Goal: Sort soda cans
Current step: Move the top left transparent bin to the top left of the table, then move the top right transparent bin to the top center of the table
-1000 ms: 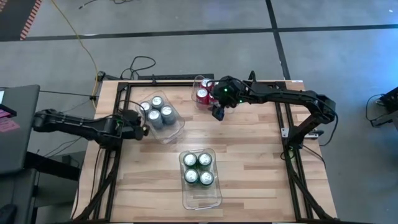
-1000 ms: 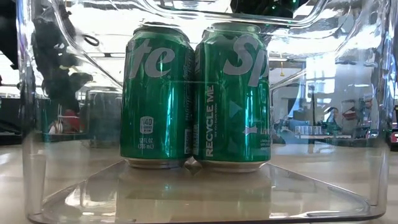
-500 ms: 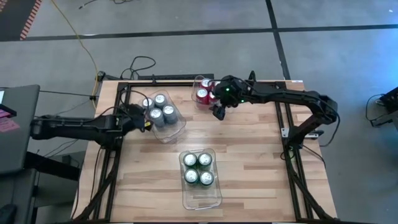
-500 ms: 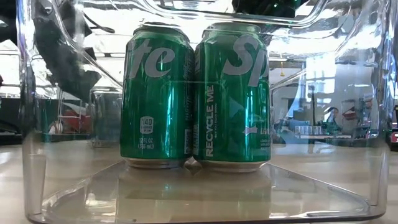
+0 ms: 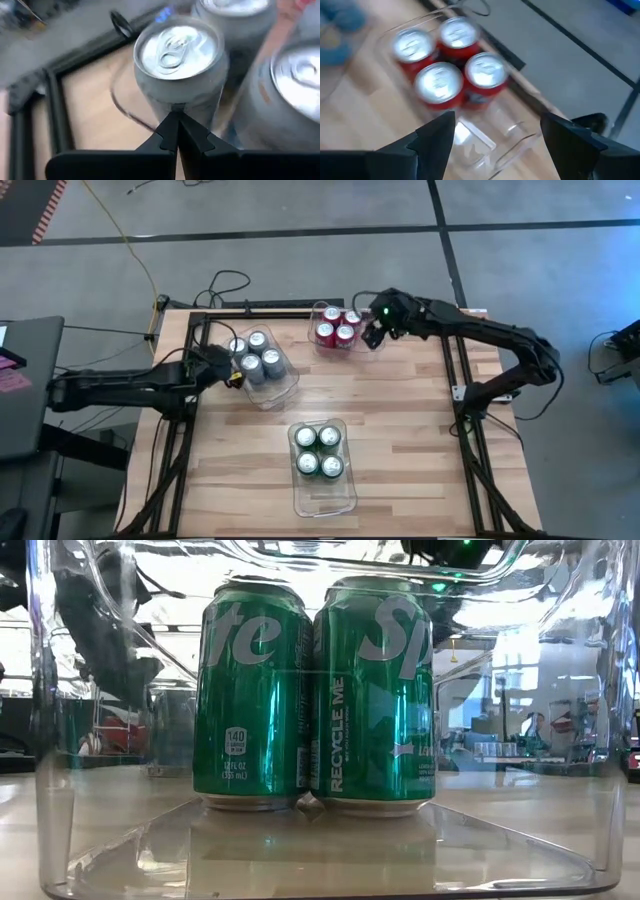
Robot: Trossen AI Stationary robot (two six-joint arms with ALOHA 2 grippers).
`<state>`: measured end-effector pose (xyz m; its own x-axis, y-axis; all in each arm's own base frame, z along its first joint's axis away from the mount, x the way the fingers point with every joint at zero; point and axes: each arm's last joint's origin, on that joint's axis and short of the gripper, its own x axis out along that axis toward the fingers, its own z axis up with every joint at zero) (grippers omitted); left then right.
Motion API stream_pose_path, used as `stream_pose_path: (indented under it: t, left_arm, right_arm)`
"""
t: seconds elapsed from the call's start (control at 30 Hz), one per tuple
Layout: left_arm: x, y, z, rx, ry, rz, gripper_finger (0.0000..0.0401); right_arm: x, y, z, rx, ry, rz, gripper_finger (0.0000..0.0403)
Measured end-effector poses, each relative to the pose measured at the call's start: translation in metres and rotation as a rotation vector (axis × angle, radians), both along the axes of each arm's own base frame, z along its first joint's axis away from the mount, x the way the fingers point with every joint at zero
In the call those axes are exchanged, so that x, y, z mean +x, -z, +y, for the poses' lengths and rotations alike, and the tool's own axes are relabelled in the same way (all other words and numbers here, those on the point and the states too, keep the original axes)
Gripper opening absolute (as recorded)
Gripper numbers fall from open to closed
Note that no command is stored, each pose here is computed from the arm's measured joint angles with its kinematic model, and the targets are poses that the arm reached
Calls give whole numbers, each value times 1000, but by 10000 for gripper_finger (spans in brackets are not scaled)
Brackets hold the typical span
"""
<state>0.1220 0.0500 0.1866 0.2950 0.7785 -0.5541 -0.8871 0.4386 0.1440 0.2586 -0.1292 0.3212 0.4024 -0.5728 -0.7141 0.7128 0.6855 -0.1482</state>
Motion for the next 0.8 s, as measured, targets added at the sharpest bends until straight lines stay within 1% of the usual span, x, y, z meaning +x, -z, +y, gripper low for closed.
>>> stream_pose_path:
  t: [0.07, 0.13, 0.2, 0.3, 0.43, 0.53, 0.67, 0.8]
  left_arm:
    - [-4, 1, -2, -56, 7, 12, 2]
    - [-6, -3, -3, -82, -15, -26, 2]
    - [-7, -4, -4, -85, -7, -38, 2]
    - [-7, -14, -5, -75, 4, -85, 2]
    - [-6, -23, -7, -71, 20, -122, 2]
    - [-5, -28, -9, -68, 34, -143, 2]
    - [-3, -31, -11, -66, 52, -162, 2]
    - [-3, -31, -13, -72, 66, -162, 2]
  right_arm:
    - [-5, 0, -14, -5, 51, -9, 310]
    - [-11, 3, -29, -5, 103, -3, 310]
    - [-21, 5, -47, -3, 171, 3, 310]
    - [-37, 9, -73, 4, 272, 15, 310]
    - [-51, 23, -104, 23, 374, 43, 310]
    - [-52, 34, -126, 34, 366, 2, 310]
    - [-52, 53, -155, 100, 342, -103, 310]
    - [-55, 77, -172, 151, 375, -65, 310]
